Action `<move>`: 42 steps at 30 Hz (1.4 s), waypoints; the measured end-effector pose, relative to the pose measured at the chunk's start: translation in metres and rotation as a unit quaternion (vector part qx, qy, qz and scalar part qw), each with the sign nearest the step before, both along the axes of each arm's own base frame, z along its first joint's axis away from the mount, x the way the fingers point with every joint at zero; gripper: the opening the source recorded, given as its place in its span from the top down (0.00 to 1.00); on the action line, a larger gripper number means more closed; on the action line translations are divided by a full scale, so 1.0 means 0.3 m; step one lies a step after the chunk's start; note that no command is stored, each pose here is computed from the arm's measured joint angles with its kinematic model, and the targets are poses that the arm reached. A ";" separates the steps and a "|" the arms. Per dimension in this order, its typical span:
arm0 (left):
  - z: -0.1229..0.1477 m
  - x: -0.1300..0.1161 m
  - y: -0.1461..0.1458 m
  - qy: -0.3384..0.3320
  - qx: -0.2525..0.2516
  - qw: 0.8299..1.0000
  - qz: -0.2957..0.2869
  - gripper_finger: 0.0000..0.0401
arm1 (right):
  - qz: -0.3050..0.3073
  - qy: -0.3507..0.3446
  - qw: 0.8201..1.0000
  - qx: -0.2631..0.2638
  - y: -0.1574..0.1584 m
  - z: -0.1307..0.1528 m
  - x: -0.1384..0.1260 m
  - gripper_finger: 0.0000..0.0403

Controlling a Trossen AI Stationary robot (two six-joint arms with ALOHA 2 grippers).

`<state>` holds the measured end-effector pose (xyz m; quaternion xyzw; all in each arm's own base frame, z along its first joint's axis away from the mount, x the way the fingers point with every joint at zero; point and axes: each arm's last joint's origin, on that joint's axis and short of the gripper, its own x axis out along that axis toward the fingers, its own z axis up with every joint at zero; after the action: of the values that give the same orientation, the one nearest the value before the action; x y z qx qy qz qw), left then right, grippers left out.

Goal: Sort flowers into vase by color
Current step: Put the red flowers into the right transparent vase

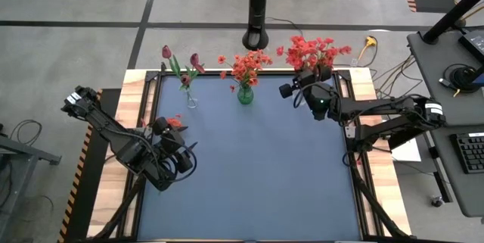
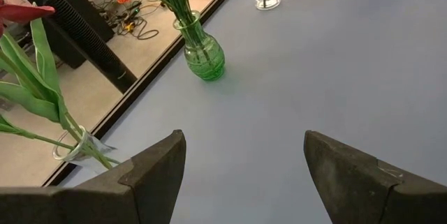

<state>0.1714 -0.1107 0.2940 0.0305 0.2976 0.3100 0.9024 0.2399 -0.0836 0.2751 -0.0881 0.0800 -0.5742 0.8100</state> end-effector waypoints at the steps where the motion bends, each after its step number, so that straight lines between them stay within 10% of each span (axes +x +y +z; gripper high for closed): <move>1: -0.001 0.001 0.000 0.000 0.000 1.000 0.000 0.32 | 0.000 0.000 1.000 0.000 0.000 0.000 0.000 0.93; 42: -0.010 0.010 -0.008 0.004 0.004 1.000 0.000 0.32 | -0.012 0.050 0.999 -0.018 -0.001 0.006 -0.001 0.64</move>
<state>0.1743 -0.1131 0.2909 0.0353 0.3003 0.3109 0.9011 0.2397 -0.0838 0.2771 -0.1299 0.1108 -0.5800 0.7965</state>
